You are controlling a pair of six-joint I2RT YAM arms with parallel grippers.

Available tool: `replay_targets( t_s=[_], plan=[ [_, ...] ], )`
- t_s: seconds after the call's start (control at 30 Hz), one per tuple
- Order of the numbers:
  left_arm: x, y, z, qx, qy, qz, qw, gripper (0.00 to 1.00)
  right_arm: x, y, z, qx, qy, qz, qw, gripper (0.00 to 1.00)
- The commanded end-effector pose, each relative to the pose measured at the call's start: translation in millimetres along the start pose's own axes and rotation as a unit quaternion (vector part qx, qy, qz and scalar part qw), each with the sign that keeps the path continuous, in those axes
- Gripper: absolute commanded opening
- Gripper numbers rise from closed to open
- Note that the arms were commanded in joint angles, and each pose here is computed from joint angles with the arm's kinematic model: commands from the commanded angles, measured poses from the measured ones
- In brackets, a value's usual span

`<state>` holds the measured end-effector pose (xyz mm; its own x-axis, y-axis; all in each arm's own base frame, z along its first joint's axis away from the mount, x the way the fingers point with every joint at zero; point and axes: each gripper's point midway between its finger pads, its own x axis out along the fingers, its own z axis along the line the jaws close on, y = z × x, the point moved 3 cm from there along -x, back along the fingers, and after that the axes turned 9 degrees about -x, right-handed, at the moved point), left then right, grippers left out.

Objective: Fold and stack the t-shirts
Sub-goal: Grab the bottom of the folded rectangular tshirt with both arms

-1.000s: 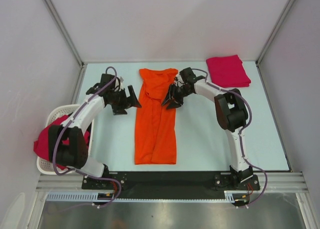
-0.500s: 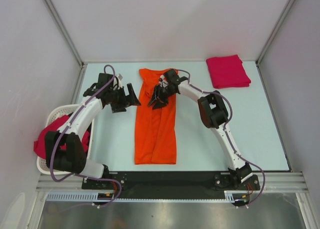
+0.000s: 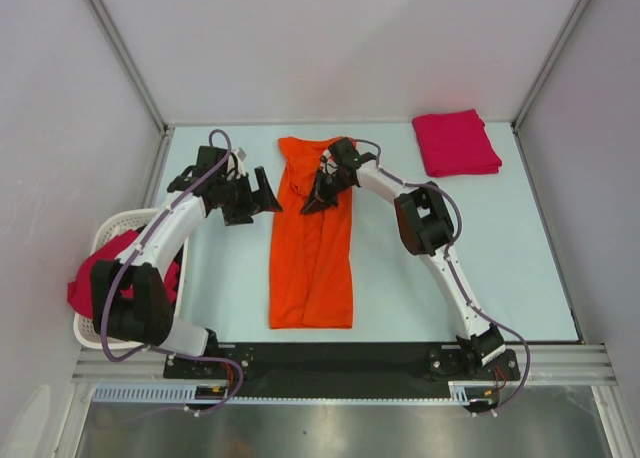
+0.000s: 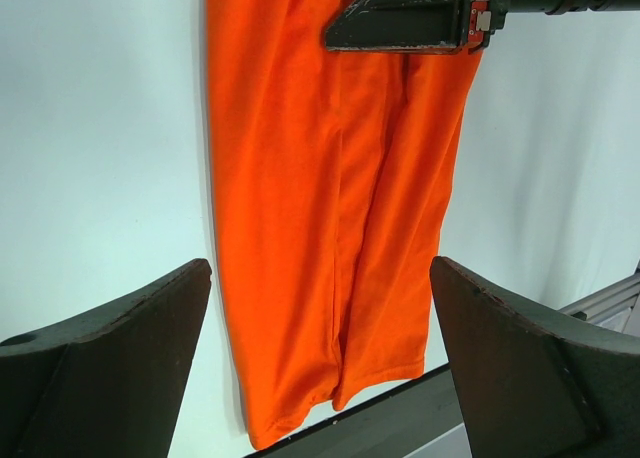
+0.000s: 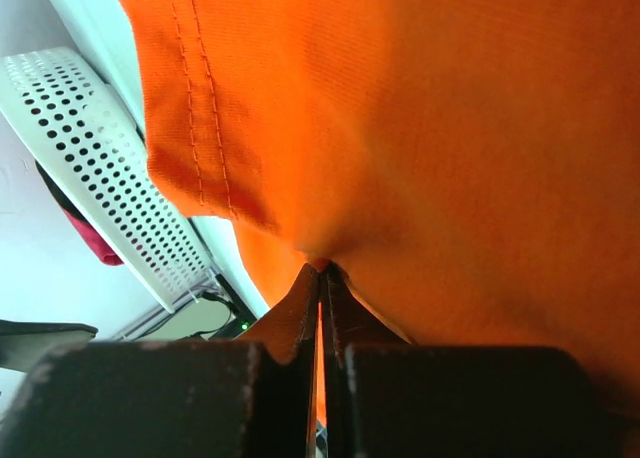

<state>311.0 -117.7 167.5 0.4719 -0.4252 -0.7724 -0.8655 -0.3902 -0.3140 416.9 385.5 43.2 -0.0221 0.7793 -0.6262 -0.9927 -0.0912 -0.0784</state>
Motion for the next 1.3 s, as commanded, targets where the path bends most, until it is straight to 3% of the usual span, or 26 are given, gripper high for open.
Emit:
replay_targets(
  t_s=[0.0, 0.43, 0.83, 0.87, 0.93, 0.97, 1.03, 1.07, 1.27],
  plan=[
    [-6, -14, -14, 0.023, 0.026, -0.020, 0.999, 0.97, -8, -5, 14, -0.014, -0.012, -0.007, 1.000, 0.00],
    [-3, -7, -11, 0.027, 0.019, -0.012, 0.999, 0.97, -75, -4, 43, -0.044, 0.009, -0.043, 0.998, 0.00],
    [0, -4, -15, 0.033, 0.025, -0.003, 0.999, 0.97, -41, 59, -31, 0.010, 0.080, 0.070, 0.994, 0.02],
    [0, -5, -16, 0.033, 0.024, -0.003, 0.999, 0.97, -34, 62, -39, 0.013, 0.085, 0.082, 0.993, 0.16],
    [-1, -7, -18, 0.036, 0.025, -0.005, 0.999, 0.97, -34, 67, -37, 0.008, 0.087, 0.101, 0.991, 0.33],
    [-1, -6, -18, 0.038, 0.025, -0.003, 0.999, 0.97, -39, 64, -30, 0.001, 0.088, 0.093, 0.992, 0.46],
    [-2, -8, -21, 0.041, 0.027, -0.006, 0.999, 0.98, -48, 56, -19, -0.017, 0.092, 0.068, 0.993, 0.61],
    [-2, -9, -22, 0.043, 0.031, -0.008, 0.999, 0.98, -61, 49, -2, -0.034, 0.086, 0.045, 0.995, 0.74],
    [22, -31, -36, 0.037, 0.058, -0.023, 0.997, 0.97, -115, 11, 40, -0.078, 0.061, -0.062, 0.993, 0.80]
  ],
)
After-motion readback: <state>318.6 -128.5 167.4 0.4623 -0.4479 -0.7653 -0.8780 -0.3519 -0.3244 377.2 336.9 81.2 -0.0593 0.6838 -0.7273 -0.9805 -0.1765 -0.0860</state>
